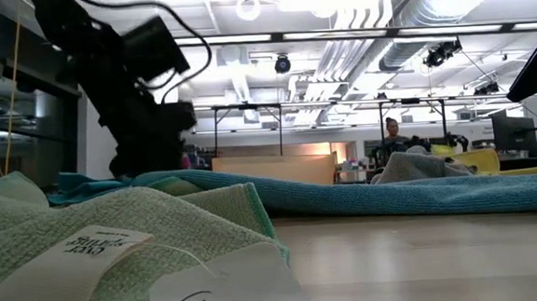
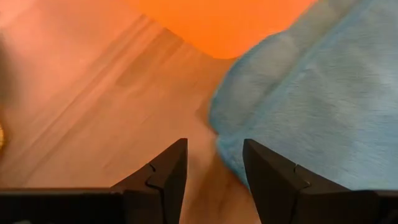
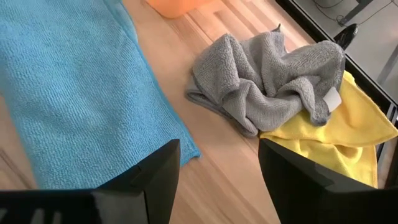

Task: Fold microfiber towels
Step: Fold the bottom blue microfiber cloth

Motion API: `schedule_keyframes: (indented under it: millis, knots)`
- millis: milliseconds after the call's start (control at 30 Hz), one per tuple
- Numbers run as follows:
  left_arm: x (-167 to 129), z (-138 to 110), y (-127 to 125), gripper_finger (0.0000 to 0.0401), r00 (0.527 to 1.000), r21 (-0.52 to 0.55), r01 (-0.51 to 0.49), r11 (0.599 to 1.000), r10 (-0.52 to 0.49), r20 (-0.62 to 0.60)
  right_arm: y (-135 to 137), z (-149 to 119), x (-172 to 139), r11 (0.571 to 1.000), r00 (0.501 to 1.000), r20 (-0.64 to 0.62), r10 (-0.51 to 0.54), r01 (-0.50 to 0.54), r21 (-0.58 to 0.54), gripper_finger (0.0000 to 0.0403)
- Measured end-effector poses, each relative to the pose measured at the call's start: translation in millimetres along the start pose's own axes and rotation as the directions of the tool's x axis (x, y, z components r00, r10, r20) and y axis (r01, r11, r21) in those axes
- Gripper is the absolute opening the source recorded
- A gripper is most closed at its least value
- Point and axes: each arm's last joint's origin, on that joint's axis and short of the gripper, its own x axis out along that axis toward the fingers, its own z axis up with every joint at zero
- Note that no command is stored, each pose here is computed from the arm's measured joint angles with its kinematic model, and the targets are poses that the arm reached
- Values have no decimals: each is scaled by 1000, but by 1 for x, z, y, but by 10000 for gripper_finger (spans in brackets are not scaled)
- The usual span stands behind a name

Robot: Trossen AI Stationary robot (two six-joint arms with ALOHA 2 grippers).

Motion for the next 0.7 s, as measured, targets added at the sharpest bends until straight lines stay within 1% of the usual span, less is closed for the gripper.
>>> schedule_keyframes:
  millis: [133, 300, 367, 467, 633, 700]
  knots:
    - [8, 2, -1, 145, 999, -15, 36, 999, -36, 4, 0, 0, 0, 1000, 1000, -1, 1, -1, 1, 210]
    - [10, 1, -1, 144, 999, -9, 30, 1000, -30, -19, 0, 0, 0, 1000, 1000, -2, 3, -3, 4, 210]
    - [8, 1, -1, 137, 999, 4, 33, 999, -33, -15, 0, 0, 0, 1000, 1000, -2, 3, -3, 5, 210]
    - [2, 1, 0, 109, 998, 20, 51, 999, -50, -27, 0, 0, 0, 1000, 1000, -3, 4, -4, 4, 210]
    - [-11, 2, 1, 23, 998, 51, 59, 997, -58, -29, 1, 0, 0, 1000, 1000, -3, 5, -5, 6, 210]
    - [-14, 1, 0, 7, 998, 56, 57, 997, -55, -31, 1, 0, 0, 1000, 1000, -2, 5, -5, 6, 210]
